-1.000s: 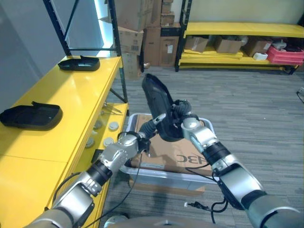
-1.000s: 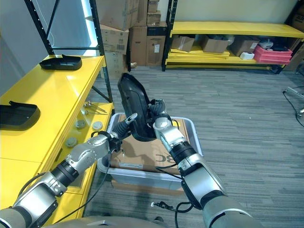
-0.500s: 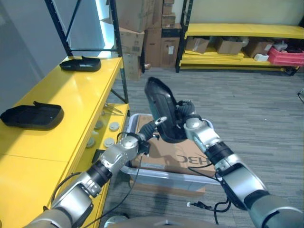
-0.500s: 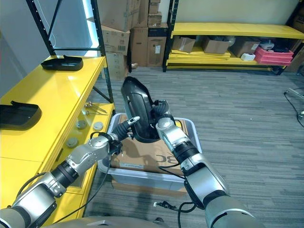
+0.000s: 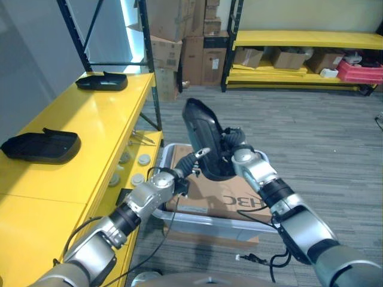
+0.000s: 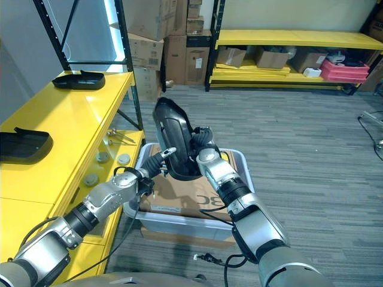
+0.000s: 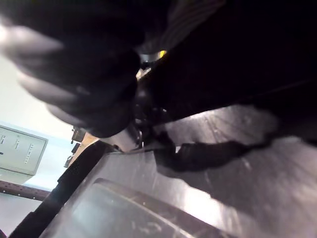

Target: Move parts from the plastic box to the shelf.

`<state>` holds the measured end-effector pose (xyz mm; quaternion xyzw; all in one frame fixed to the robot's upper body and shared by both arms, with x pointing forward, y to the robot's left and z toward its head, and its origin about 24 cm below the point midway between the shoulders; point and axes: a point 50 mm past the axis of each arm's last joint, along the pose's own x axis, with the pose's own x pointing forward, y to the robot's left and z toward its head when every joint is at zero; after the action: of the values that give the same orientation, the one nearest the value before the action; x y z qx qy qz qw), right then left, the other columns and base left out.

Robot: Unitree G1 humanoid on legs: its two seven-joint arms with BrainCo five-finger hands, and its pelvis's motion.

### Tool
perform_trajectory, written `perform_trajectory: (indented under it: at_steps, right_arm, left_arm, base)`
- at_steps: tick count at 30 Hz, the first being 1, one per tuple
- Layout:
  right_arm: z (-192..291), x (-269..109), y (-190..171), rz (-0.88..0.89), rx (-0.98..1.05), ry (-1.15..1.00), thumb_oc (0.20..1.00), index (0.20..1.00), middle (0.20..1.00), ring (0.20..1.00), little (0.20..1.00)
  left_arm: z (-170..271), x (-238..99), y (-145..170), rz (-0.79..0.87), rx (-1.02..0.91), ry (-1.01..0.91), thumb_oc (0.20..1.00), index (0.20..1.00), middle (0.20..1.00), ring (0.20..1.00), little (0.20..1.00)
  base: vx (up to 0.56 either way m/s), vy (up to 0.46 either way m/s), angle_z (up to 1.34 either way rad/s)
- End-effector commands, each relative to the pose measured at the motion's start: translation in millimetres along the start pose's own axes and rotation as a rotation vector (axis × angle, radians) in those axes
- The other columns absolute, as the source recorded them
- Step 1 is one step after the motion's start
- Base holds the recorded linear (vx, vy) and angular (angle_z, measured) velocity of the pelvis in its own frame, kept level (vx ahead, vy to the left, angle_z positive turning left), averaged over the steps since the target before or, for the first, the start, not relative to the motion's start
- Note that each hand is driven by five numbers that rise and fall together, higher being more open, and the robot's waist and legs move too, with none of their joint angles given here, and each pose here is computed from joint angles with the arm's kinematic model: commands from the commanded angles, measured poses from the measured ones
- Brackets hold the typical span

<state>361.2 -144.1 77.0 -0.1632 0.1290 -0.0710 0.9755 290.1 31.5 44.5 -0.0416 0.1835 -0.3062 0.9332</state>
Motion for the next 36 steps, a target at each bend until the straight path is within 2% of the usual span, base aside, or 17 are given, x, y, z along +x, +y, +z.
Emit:
perform_trajectory:
  at_steps: [1, 6, 10, 14, 17, 21, 26, 28, 30, 36]
  right_arm:
    - [33, -13, 51, 0.205, 0.313, -0.047, 1.000, 1.000, 1.000, 1.000, 1.000]
    - [36, -16, 51, 0.234, 0.465, -0.030, 1.000, 1.000, 1.000, 1.000, 1.000]
    - [35, -17, 35, 0.224, 0.615, -0.040, 1.000, 1.000, 1.000, 1.000, 1.000]
    - [21, -19, 12, 0.207, 0.678, -0.048, 1.000, 1.000, 1.000, 1.000, 1.000]
    - [7, -20, -3, 0.182, 0.700, -0.038, 1.000, 1.000, 1.000, 1.000, 1.000]
    - [-28, -26, -22, 0.154, 0.692, 0.005, 1.000, 1.000, 1.000, 1.000, 1.000]
    - [-68, -39, -28, 0.118, 0.727, 0.084, 1.000, 1.000, 1.000, 1.000, 1.000]
    - [-84, -47, -27, 0.106, 0.735, 0.127, 1.000, 1.000, 1.000, 1.000, 1.000]
    - [-124, -64, -30, 0.064, 0.737, 0.237, 1.000, 1.000, 1.000, 1.000, 1.000]
    - [-182, -92, -34, -0.012, 0.781, 0.395, 1.000, 1.000, 1.000, 1.000, 1.000]
  left_arm:
    - [73, 12, -68, -0.204, -0.022, -0.318, 0.200, 0.200, 0.200, 0.200, 0.200]
    - [78, 9, -50, -0.077, -0.076, -0.356, 0.200, 0.200, 0.200, 0.200, 0.200]
    - [77, 0, -4, 0.116, -0.104, -0.399, 0.200, 0.200, 0.200, 0.200, 0.200]
    - [67, -17, 37, 0.250, -0.118, -0.418, 0.200, 0.200, 0.200, 0.200, 0.200]
    - [58, -27, 55, 0.302, -0.144, -0.417, 0.200, 0.200, 0.200, 0.200, 0.200]
    - [36, -46, 83, 0.403, -0.177, -0.416, 0.200, 0.200, 0.200, 0.200, 0.200]
    - [26, -64, 98, 0.481, -0.155, -0.458, 0.200, 0.200, 0.200, 0.200, 0.200]
    - [26, -71, 102, 0.484, -0.161, -0.488, 0.200, 0.200, 0.200, 0.200, 0.200]
    - [29, -90, 107, 0.482, -0.123, -0.550, 0.200, 0.200, 0.200, 0.200, 0.200]
    - [42, -119, 115, 0.505, -0.070, -0.622, 0.200, 0.200, 0.200, 0.200, 0.200]
  base:
    - [0.00, 0.000, 0.00]
    - [0.00, 0.000, 0.00]
    - [0.00, 0.000, 0.00]
    - [-0.01, 0.004, 0.01]
    - [-0.01, 0.009, 0.02]
    - [-0.03, 0.010, 0.00]
    - [-0.02, 0.014, -0.05]
    - [0.00, 0.000, 0.00]
    - [-0.01, 0.004, -0.04]
    - [-0.01, -0.016, -0.01]
